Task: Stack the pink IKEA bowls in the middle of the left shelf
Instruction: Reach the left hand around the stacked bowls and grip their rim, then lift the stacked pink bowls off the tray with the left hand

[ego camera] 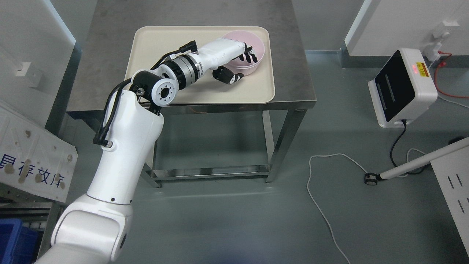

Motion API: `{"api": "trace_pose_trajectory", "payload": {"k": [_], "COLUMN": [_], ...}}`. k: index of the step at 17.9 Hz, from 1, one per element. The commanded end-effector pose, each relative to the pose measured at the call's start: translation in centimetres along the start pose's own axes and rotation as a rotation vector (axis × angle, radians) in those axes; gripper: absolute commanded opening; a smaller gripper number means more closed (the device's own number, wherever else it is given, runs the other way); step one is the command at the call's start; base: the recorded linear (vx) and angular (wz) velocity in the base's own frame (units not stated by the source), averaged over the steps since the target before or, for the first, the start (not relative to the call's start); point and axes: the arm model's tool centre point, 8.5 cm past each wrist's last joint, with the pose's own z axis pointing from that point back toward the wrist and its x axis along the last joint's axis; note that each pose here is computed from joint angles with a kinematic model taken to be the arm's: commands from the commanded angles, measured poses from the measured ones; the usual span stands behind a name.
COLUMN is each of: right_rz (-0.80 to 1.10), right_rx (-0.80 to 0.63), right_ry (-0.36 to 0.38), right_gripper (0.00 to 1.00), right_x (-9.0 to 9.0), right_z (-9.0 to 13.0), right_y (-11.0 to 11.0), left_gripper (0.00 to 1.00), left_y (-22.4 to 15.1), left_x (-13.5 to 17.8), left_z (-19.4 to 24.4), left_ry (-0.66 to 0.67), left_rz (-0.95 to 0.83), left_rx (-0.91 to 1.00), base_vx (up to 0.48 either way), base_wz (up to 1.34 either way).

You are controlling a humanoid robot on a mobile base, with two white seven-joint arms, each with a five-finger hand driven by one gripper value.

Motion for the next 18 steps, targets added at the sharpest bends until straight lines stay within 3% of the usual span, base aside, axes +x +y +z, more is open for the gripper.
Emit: {"api": "trace_pose_trajectory", "payload": {"k": [1, 5, 13, 18], "right_rz": [0.001, 0.003, 0.003, 0.001], "right_rx": [-0.018, -0.018, -0.016, -0.018], "right_ry": [0.000, 0.000, 0.000, 0.000], "right_gripper": [1.00, 1.00, 1.00, 1.00], "right_x": [0.0, 0.0, 0.0, 0.0], "right_z": [0.0, 0.0, 0.0, 0.0], "right_y": [-1.1, -1.1, -1.1, -1.1], "left_gripper": [0.18, 0.07, 0.09, 0.09], "left_y": [-0.1, 0.6, 5.1, 6.6], "left_x": [-1.2, -2.6, -5.7, -5.5], "left_z": [0.5, 1.6, 5.3, 7.2], "left_ry": [0.012, 0.005, -0.001, -0.039], "left_rz": [-0.020, -0.010, 0.094, 0.092], "left_rx": [-0.006, 0.036, 0.236, 0.322], "base_vx": [0.000, 0.000, 0.000, 0.000], "base_wz": [0.00, 0.00, 0.00, 0.00]}}
